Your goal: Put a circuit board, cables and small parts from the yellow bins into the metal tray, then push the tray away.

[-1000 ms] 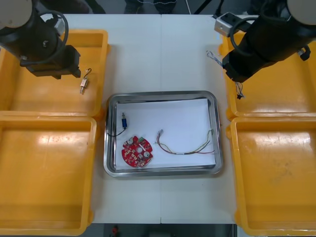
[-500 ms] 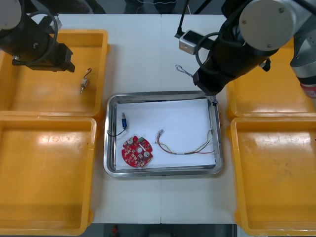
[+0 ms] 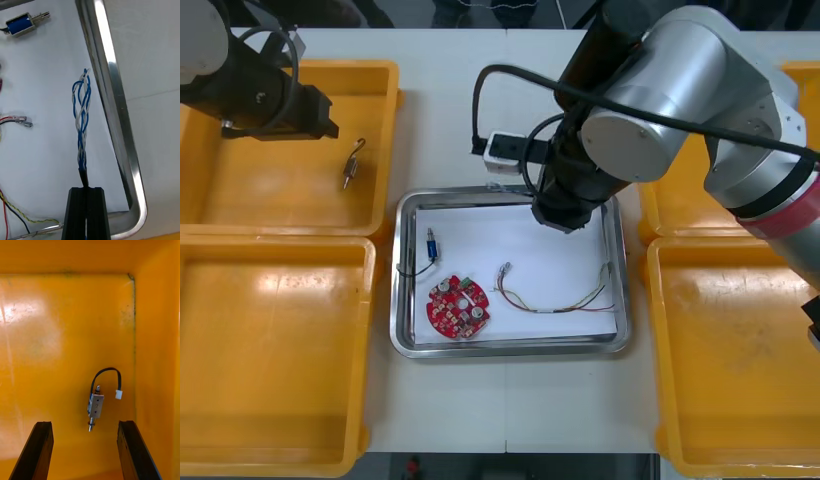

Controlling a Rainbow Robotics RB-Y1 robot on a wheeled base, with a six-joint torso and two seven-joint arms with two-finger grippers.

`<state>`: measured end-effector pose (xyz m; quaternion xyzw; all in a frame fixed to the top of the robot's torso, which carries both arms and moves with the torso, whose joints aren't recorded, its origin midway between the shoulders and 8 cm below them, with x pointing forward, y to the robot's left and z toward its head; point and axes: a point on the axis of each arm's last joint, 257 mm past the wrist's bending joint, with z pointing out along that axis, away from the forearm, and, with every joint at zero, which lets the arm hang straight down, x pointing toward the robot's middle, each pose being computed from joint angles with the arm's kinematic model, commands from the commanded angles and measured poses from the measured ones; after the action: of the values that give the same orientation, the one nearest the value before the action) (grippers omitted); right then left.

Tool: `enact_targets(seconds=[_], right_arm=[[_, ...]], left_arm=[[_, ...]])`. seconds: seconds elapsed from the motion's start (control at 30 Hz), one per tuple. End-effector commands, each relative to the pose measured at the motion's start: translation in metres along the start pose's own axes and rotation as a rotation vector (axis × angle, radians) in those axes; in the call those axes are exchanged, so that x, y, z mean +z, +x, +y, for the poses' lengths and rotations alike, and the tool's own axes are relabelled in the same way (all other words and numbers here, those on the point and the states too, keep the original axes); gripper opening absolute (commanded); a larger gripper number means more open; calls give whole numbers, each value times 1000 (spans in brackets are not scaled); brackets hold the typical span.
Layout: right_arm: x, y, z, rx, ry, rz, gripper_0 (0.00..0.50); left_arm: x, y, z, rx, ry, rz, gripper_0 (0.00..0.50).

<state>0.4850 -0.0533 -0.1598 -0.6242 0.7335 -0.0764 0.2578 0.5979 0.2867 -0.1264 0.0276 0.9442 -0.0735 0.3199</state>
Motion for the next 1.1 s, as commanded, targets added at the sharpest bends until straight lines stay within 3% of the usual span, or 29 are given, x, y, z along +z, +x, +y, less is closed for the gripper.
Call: enact_targets(seconds=[0.03, 0.17, 0.57, 1.03, 1.1], right_arm=[[11, -20, 6, -163, 12, -10, 0], [29, -9, 10, -172, -9, 20, 0], [63, 0, 14, -193, -14, 25, 0], [69, 12, 21, -220, -27, 61, 1], [69, 11, 20, -224, -22, 60, 30]], left_arm=[[6, 4, 10, 125, -17, -16, 500], [15, 11, 10, 126, -12, -23, 500], [39, 32, 14, 120, 6, -40, 500], [57, 46, 11, 140, 9, -54, 500], [58, 45, 11, 145, 7, -57, 500]])
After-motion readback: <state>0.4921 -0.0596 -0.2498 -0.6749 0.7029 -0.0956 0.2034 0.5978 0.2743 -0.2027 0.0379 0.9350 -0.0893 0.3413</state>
